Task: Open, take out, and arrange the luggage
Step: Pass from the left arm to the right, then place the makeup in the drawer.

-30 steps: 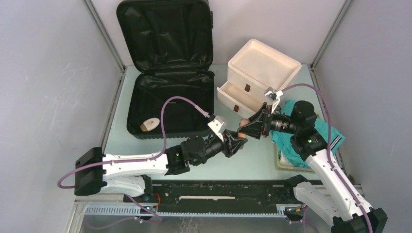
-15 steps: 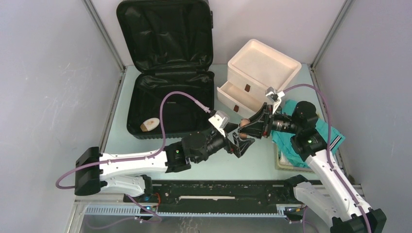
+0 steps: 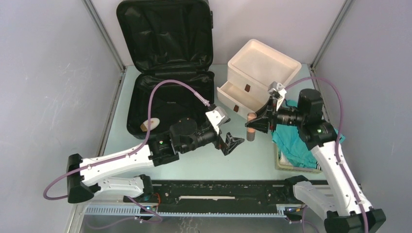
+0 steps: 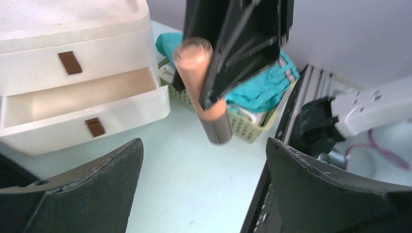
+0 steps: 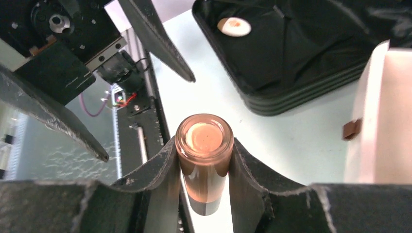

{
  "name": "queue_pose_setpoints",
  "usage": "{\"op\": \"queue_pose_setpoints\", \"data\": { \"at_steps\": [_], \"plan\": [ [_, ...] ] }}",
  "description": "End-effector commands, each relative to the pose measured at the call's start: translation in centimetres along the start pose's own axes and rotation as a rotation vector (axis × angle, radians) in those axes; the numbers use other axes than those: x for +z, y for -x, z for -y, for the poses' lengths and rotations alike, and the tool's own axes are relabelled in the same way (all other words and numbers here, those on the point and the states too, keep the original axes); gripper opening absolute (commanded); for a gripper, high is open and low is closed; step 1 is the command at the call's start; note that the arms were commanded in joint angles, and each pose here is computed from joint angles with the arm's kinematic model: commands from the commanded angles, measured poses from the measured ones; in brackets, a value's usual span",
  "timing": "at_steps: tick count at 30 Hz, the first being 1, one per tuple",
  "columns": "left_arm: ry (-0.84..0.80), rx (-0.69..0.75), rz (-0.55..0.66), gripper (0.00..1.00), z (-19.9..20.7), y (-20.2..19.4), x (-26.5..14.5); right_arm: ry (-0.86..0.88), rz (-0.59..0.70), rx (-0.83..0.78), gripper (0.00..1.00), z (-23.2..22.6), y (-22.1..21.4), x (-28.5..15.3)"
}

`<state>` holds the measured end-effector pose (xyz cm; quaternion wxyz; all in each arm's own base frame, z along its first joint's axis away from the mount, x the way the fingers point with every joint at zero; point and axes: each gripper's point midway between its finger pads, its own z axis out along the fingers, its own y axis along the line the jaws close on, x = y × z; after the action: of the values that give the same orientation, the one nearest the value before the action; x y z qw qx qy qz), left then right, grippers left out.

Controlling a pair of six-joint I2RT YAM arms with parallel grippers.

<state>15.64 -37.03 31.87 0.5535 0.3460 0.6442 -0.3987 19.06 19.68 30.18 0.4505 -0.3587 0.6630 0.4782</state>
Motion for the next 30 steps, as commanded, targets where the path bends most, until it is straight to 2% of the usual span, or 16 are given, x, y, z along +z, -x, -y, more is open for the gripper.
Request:
{"op": "queue_pose_setpoints", "data": {
  "at_steps": [1,6,10,16,20,25,30],
  "plan": [
    [0.041,0.214,-0.019,1.0,-1.8,0.5,-2.4,-0.097,-0.161,-0.252,0.0,1.3,0.8,0.3],
    [0.175,0.329,0.064,1.0,-5.4,0.9,-4.0,-0.271,-0.3,-0.377,0.0,5.7,3.3,2.1],
    [0.251,0.347,0.099,1.0,-7.1,0.6,-4.8,-0.403,-0.398,-0.368,0.0,10.0,5.1,3.0],
    [0.309,0.351,0.106,1.0,-8.3,0.0,-6.2,-0.586,-0.51,-0.308,0.12,16.4,5.0,4.0],
    [0.345,0.346,0.112,1.0,-9.0,-0.4,-7.0,-0.631,-0.53,-0.299,0.12,17.7,4.5,4.5],
    [0.395,0.328,0.14,1.0,-9.8,-0.8,-7.8,-0.653,-0.536,-0.291,0.18,18.5,3.9,4.8],
    [0.45,0.336,0.114,1.0,-10.8,-1.9,-7.7,-0.683,-0.571,-0.29,0.22,20.0,2.5,4.8]
  ]
}}
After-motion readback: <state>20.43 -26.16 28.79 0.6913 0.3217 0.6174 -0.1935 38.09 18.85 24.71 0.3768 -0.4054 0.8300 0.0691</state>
